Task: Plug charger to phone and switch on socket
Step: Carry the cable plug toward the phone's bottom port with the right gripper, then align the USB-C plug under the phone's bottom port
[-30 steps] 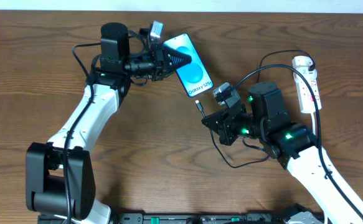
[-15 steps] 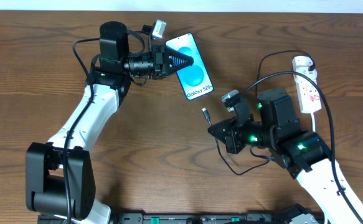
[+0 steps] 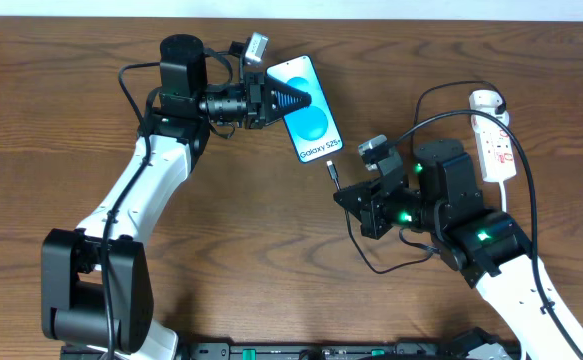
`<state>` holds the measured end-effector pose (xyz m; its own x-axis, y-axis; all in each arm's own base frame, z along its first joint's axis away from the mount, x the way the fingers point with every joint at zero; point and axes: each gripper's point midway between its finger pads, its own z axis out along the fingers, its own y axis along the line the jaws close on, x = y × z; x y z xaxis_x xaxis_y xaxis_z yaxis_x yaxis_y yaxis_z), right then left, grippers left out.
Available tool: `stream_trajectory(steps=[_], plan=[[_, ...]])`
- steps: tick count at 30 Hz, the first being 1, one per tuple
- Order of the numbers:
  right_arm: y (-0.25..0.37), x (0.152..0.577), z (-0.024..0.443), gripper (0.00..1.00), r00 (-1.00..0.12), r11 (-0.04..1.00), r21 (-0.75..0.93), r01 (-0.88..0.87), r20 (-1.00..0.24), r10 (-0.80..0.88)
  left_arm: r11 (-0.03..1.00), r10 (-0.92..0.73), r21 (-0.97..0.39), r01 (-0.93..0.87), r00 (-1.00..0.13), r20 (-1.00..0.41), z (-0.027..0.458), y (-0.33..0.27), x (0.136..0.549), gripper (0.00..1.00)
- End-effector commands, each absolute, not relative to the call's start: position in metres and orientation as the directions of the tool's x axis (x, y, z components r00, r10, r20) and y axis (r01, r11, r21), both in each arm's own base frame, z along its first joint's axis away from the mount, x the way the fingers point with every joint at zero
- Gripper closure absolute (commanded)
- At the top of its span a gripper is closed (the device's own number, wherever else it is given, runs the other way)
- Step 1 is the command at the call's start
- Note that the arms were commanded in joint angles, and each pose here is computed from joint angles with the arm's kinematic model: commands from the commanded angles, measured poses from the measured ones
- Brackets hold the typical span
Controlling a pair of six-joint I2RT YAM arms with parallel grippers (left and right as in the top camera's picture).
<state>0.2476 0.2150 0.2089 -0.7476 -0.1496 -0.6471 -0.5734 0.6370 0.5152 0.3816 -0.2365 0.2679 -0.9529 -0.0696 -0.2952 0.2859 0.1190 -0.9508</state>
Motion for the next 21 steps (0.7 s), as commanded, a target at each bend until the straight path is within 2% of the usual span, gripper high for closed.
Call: stream_trajectory(steps=[1,7,21], plan=[[0.217,0.247,0.211,0.99,-0.768,0.637,0.546,-0.544,-0.63,-0.116,0.106,-0.062,-0.946,0.307,-0.947,-0.314,0.278,-0.236,0.38,0.93],[0.227,0.236,0.22,0.99,-0.78,0.56,0.606,-0.565,-0.614,-0.124,0.105,-0.062,-0.946,0.307,-0.947,-0.314,0.278,-0.236,0.38,0.92],[0.227,0.242,0.212,0.99,-0.794,0.576,0.615,-0.539,-0.599,-0.103,0.098,-0.057,-0.956,0.276,-0.958,-0.282,0.278,-0.236,0.378,0.93]])
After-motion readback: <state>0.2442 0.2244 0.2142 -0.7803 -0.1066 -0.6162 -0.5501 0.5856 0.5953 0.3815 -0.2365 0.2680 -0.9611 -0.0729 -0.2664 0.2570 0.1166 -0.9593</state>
